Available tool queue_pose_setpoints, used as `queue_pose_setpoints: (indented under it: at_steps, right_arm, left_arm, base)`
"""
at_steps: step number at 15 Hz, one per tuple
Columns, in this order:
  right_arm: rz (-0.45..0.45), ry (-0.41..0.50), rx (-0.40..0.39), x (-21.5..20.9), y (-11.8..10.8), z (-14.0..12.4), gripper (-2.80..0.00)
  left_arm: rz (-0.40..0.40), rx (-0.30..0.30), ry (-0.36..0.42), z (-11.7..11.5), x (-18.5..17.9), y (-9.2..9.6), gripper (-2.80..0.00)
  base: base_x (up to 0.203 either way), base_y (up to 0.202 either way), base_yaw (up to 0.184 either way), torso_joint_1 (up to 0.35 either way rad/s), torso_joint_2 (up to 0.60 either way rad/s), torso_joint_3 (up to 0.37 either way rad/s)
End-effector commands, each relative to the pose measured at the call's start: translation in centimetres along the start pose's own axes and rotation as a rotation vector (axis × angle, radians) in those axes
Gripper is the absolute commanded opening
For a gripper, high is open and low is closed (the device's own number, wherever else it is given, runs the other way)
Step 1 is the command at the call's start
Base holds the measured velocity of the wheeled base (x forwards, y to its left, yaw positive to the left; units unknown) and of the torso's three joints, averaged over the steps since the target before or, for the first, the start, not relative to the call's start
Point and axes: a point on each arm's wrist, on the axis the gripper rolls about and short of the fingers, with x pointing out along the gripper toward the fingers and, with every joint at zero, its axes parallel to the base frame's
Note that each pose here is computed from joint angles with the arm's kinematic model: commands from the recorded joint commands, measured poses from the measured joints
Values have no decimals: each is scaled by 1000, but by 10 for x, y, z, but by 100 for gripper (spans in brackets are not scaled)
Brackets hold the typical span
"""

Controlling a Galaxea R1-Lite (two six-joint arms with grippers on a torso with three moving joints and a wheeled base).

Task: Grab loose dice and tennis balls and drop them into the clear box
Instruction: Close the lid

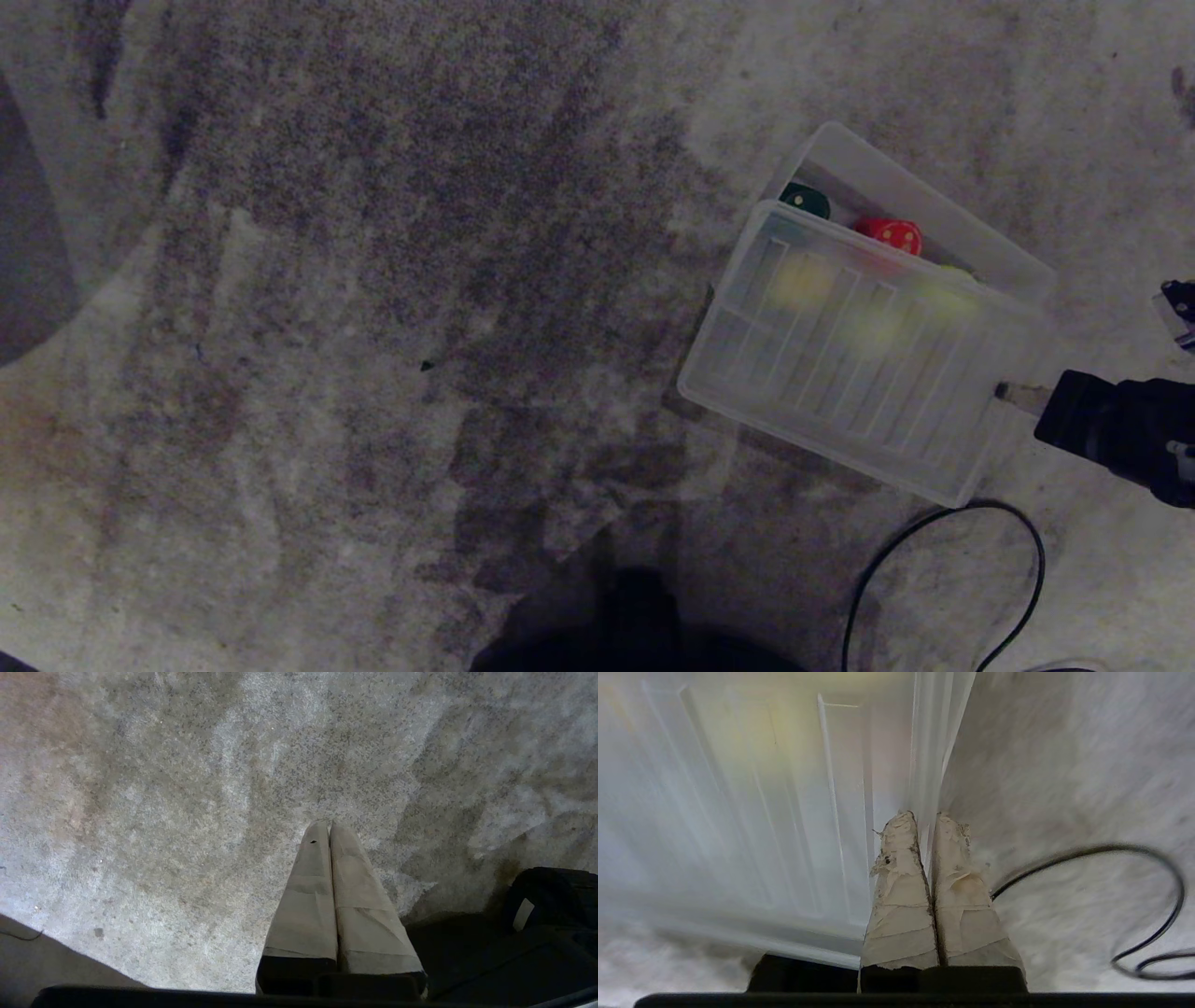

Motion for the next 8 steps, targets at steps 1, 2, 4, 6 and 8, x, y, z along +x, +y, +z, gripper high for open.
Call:
queue_pose_setpoints:
  at_steps: [1,2,4,6,8]
  right_arm:
    - [-7,-43,29,7,-2,10,-280]
    - [18,-64,49,7,-1,14,-280]
    - [58,-76,76,6,1,17,-280]
    - [46,-78,74,7,-1,18,-280]
    - [28,-69,75,11,-5,17,-280]
  left_arm:
    - [1,0,2,0,0,0,-280]
    - [1,0,2,0,0,0,-280]
    - [1,0,2,0,0,0,-280]
    - [1,0,2,0,0,0,-280]
    - [1,0,2,0,0,0,-280]
  base:
    - [0,0,0,0,0,0]
    - [0,0,0,0,0,0]
    - [0,0,0,0,0,0]
    - [0,0,0,0,0,0]
    - [0,0,0,0,0,0]
